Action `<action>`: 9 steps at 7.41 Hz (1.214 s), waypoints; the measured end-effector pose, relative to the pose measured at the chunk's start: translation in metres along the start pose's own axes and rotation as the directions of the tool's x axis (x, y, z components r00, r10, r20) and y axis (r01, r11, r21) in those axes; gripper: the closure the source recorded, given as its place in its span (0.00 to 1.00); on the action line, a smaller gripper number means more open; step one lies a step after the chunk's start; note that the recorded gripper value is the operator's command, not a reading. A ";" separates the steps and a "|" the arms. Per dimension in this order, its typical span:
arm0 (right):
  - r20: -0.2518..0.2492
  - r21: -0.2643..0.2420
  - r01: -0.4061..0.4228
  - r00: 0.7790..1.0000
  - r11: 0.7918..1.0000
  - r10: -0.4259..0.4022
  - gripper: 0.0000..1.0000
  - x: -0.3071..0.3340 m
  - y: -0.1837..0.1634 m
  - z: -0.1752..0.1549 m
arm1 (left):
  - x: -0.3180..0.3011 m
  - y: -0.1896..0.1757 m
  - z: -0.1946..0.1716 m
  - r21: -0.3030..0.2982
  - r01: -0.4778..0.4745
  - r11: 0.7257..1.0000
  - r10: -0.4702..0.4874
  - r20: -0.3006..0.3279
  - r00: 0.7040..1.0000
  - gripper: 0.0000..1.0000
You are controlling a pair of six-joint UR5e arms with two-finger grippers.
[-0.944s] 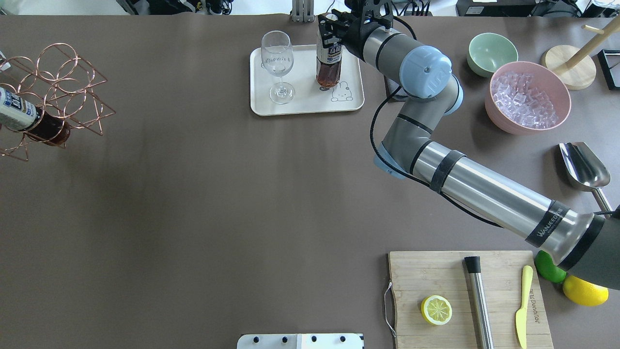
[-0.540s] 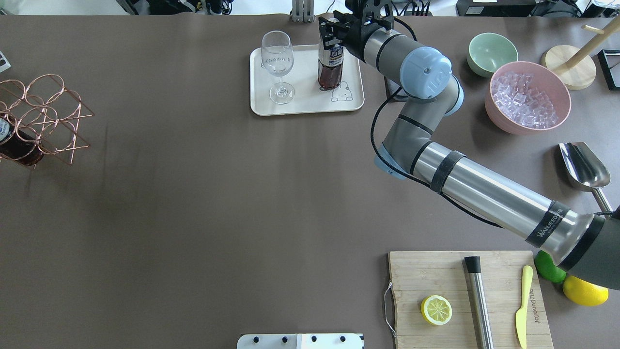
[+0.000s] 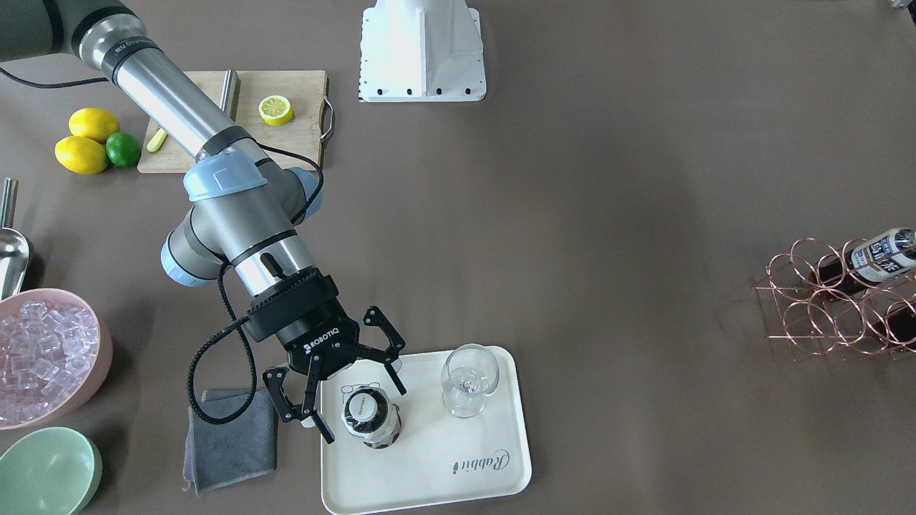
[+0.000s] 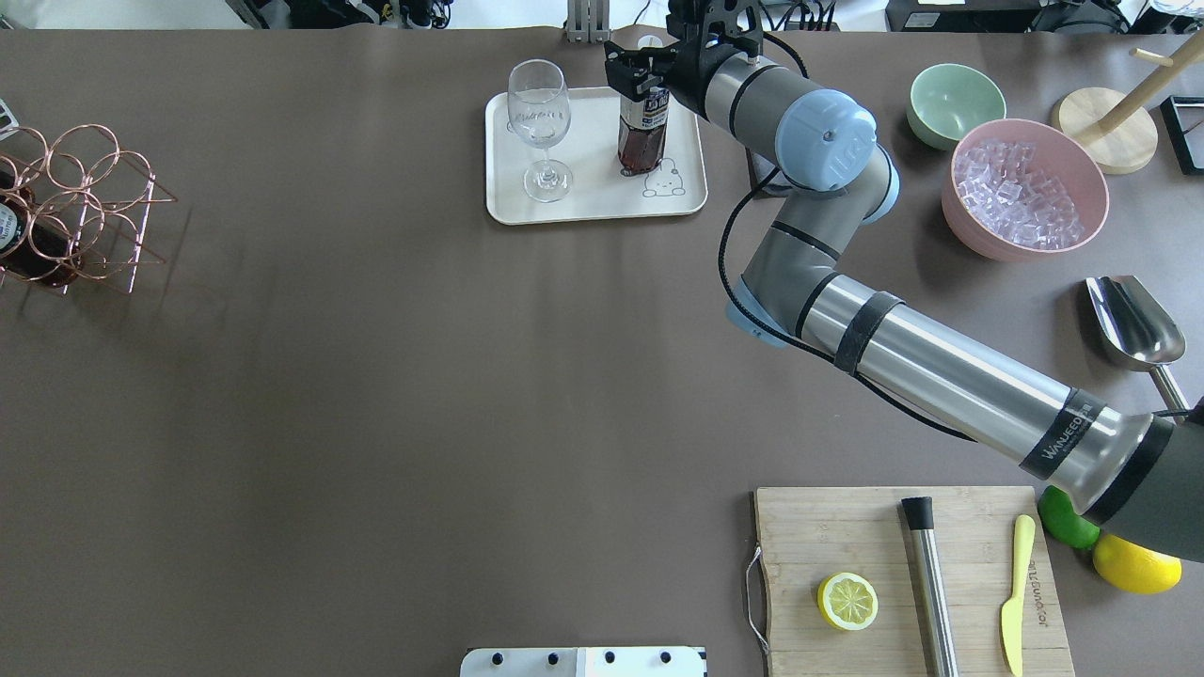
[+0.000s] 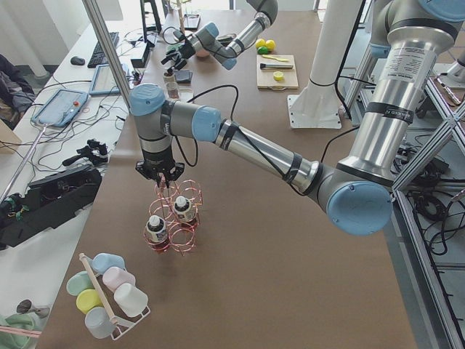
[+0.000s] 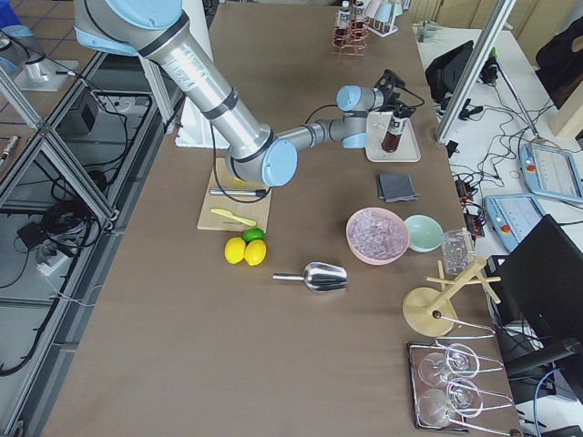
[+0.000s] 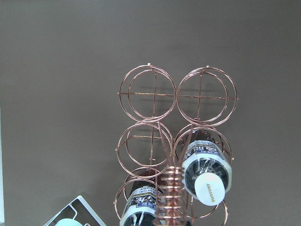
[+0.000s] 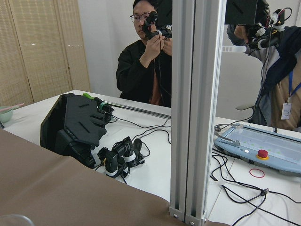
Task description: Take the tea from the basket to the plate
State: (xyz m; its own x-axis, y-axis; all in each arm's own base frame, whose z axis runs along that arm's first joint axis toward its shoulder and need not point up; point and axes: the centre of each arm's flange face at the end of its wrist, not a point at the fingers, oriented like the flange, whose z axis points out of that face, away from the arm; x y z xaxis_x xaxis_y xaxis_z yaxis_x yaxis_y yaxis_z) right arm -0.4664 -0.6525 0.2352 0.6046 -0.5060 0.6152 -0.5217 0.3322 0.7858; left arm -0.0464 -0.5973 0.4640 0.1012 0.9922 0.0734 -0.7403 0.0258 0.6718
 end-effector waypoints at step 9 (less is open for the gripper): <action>-0.076 -0.569 0.158 0.967 0.807 -0.242 0.00 0.122 -0.060 -0.123 | 0.007 0.010 0.038 -0.007 0.010 1.000 -0.011 -0.050 0.999 0.01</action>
State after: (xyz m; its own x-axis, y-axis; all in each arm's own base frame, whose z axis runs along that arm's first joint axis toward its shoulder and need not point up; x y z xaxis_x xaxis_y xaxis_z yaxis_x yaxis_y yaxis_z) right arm -0.2875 -0.6364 0.2707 0.7567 -0.5097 0.4095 0.0171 0.6415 0.7669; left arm -0.0280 -0.5949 0.4990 0.0757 0.9967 0.0294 -0.7435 0.0368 0.6677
